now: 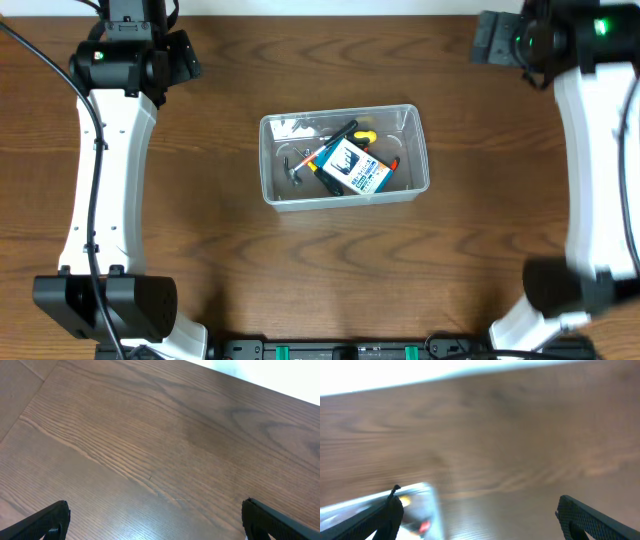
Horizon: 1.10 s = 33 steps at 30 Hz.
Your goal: Pack container
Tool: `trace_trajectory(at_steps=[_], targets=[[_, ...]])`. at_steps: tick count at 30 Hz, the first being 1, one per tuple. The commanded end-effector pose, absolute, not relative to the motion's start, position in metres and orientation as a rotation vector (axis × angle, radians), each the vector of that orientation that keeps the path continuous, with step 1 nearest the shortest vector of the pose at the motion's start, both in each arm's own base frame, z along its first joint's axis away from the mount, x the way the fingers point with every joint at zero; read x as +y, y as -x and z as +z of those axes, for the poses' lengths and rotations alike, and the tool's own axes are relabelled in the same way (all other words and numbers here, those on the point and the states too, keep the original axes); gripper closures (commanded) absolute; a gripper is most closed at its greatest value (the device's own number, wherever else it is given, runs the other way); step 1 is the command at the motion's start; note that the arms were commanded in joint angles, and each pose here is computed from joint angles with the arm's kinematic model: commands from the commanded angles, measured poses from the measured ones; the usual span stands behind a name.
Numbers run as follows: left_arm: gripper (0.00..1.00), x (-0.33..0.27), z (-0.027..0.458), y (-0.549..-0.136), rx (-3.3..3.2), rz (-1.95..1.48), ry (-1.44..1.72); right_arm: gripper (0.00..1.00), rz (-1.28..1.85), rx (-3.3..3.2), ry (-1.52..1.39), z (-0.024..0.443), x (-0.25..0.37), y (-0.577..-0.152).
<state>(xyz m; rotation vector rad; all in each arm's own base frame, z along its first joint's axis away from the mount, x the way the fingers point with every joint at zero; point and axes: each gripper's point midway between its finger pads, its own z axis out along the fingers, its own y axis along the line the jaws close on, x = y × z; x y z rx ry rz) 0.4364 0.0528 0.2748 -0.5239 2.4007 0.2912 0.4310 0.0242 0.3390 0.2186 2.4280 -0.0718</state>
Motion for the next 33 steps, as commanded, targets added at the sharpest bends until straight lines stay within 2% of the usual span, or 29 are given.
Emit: trace_trajectory(at_steps=[1,6,12,19,27,33], targets=[[0.02,0.054,0.275,-0.435,2.399,0.291,0.538,0.01,0.011,2.265,-0.095,0.407,0.057,-0.384],[0.02,0.054,0.275,-0.435,2.399,0.291,0.538,0.01,0.045,2.091,-0.004,0.462,0.068,-0.328],[0.02,0.054,0.275,-0.435,2.399,0.291,0.538,0.01,0.081,1.910,-0.092,0.470,0.039,-0.302],[0.02,0.054,0.275,-0.435,2.399,0.291,0.538,0.01,0.170,1.675,-0.135,0.411,0.023,-0.303],[0.02,0.054,0.275,-0.435,2.399,0.291,0.538,0.01,0.282,1.587,-0.368,0.302,-0.003,-0.276],[0.02,0.054,0.275,-0.435,2.399,0.291,0.538,0.01,0.284,1.594,-0.325,0.246,-0.002,-0.256]])
